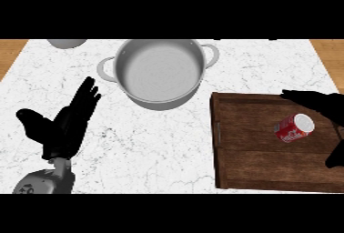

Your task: Pick the can from the tray and place it in the pot

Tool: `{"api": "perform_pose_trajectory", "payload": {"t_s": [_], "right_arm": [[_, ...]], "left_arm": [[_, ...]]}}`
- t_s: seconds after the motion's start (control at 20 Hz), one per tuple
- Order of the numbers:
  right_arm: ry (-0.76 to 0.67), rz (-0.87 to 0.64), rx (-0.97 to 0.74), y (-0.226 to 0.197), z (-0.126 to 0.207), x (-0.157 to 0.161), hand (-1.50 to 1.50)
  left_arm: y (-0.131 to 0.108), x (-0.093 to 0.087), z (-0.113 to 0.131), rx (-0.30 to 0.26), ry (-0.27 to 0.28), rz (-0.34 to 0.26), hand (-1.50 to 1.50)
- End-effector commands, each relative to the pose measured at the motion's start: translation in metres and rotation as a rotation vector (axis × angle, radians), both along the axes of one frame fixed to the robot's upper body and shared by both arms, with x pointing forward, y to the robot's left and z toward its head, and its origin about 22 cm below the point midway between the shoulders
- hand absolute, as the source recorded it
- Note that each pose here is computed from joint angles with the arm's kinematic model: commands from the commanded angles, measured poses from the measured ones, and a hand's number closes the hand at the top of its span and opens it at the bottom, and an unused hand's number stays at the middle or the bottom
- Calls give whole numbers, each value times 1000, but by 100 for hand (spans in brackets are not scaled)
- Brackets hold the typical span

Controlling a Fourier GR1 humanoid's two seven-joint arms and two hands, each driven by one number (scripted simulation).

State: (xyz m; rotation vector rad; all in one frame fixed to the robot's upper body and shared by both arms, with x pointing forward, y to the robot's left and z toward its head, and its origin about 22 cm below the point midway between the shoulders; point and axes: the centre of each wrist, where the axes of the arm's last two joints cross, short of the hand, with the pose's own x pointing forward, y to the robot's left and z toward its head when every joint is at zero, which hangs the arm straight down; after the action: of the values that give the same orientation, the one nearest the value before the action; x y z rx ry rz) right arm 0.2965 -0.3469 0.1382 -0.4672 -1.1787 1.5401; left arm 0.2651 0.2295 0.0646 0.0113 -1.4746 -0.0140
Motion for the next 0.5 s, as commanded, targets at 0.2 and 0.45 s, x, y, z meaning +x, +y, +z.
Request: {"api": "perform_pose_trajectory", "payload": {"t_s": [0.2,0.45], "right_arm": [[27,7,-120,1,-25,13,-150],[26,-20,-181,7,-37,6,-150]], "left_arm": [[6,-3,-10,4,11,13,0],[7,-6,5,-10,-6,5,0]]}}
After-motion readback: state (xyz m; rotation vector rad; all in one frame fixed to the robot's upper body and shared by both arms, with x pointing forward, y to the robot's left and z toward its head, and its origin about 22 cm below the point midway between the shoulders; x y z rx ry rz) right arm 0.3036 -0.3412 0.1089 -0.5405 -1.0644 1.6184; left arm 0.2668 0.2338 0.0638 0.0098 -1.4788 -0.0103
